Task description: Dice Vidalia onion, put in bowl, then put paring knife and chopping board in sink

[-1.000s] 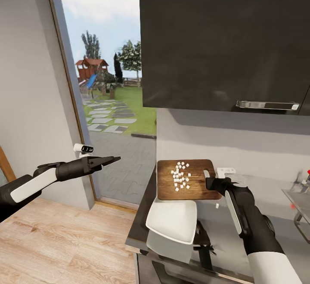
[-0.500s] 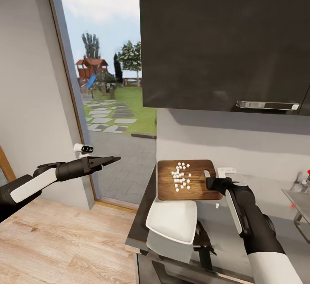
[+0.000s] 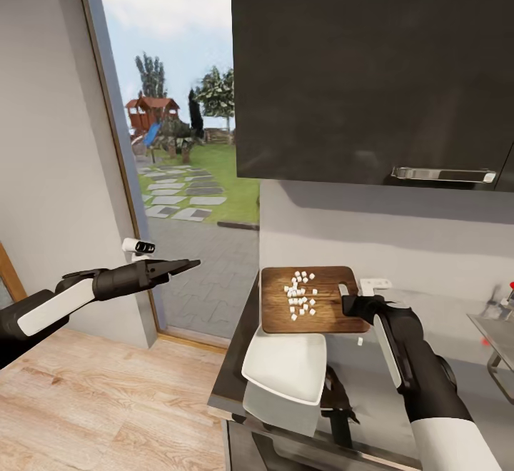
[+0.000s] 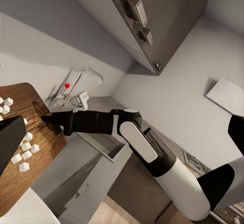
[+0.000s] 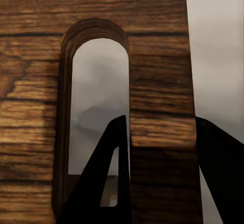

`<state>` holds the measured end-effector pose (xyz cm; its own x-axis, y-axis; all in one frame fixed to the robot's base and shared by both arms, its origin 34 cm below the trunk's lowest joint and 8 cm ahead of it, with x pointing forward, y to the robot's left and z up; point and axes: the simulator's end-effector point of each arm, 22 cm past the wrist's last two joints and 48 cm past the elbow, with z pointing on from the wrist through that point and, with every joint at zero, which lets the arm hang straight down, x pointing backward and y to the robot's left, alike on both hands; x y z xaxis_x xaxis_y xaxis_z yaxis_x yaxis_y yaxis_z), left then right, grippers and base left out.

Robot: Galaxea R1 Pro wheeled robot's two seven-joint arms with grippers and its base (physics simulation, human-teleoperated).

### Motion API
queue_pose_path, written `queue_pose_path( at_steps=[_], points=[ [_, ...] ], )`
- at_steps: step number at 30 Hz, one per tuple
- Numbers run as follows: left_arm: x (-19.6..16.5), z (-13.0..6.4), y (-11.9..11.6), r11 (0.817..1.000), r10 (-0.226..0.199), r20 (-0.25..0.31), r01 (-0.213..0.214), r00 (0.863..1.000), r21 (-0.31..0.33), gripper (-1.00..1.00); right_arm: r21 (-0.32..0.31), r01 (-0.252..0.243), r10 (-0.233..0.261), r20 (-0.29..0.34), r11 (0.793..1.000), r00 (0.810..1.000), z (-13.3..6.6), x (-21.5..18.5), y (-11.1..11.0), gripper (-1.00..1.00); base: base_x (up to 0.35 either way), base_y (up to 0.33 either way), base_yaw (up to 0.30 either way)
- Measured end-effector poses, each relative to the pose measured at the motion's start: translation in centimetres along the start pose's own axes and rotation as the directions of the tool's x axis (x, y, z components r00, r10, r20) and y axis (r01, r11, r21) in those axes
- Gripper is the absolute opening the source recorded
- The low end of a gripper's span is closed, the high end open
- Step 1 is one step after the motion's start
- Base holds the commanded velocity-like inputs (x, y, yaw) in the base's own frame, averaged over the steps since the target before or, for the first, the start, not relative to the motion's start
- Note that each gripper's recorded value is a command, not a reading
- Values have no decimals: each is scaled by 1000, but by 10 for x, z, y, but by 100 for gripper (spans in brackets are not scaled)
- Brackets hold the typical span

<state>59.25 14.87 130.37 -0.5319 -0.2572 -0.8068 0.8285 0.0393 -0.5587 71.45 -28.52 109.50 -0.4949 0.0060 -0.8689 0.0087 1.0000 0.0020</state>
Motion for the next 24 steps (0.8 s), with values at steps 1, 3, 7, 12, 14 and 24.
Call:
queue_pose_path(
  at_steps=[1, 3, 7, 12, 14, 24],
  points=[
    [0, 0, 0, 1000, 0, 0, 0, 1000, 0, 100, 0, 0, 0, 0, 1000, 1000, 0, 0, 0, -100, 0, 0, 0],
    [0, 0, 0, 1000, 0, 0, 0, 1000, 0, 100, 3, 1, -1, 3, 1000, 1000, 0, -1, 0, -100, 0, 0, 0],
    [0, 0, 0, 1000, 0, 0, 0, 1000, 0, 100, 4, 1, -2, 32, 1000, 999, -7, -14, -1, -100, 0, 0, 0],
    [0, 0, 0, 1000, 0, 0, 0, 1000, 0, 100, 3, -3, 3, 19, 1000, 1000, -13, -16, 0, -100, 0, 0, 0],
    [0, 0, 0, 1000, 0, 0, 0, 1000, 1, 100, 4, -3, 3, 19, 1000, 1000, -14, -17, 0, -100, 0, 0, 0],
    [0, 0, 0, 1000, -2, -1, 2, 1000, 0, 100, 4, -4, 4, 19, 1000, 1000, -15, -18, -1, -100, -40, 0, 0]
  ],
)
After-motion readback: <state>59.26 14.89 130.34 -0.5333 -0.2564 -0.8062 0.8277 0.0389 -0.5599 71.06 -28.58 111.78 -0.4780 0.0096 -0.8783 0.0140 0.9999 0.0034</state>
